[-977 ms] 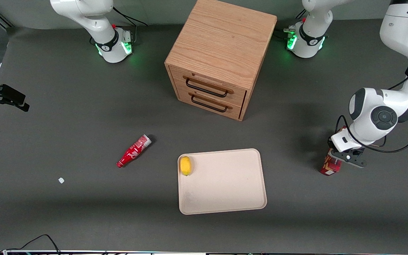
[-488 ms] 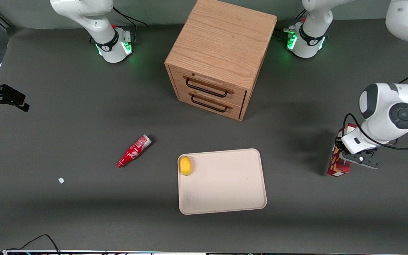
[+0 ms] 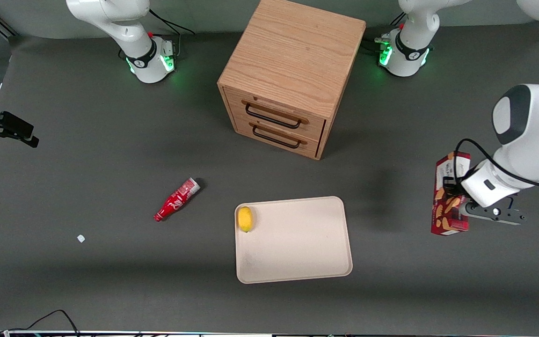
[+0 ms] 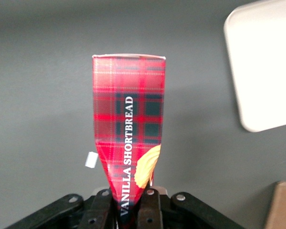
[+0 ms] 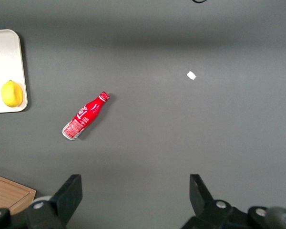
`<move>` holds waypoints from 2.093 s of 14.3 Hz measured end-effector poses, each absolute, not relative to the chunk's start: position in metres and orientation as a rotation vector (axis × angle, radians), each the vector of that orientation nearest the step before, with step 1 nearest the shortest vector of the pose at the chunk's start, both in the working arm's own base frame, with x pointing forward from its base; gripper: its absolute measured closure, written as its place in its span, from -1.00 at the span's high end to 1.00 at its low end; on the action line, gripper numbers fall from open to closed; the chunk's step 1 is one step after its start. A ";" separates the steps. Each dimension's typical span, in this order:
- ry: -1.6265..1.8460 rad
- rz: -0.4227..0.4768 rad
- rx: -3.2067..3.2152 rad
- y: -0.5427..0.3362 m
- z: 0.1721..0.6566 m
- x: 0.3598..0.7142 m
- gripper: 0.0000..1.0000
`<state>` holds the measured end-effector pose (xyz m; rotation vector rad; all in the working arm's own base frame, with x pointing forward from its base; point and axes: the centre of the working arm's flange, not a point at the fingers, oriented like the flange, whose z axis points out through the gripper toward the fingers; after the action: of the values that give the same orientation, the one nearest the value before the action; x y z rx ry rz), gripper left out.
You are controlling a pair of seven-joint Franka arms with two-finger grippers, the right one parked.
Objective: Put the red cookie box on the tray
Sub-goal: 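Lift the held cookie box and carry it over the cream tray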
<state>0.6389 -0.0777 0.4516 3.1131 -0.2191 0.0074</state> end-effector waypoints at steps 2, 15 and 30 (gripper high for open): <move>-0.113 0.023 3.103 -0.124 0.462 0.643 -0.67; 0.204 0.004 3.050 -0.309 0.323 0.688 -0.67; 0.197 0.017 3.105 -0.306 0.242 0.694 -0.67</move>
<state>0.6944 -0.3058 0.2423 3.1050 0.1973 0.0167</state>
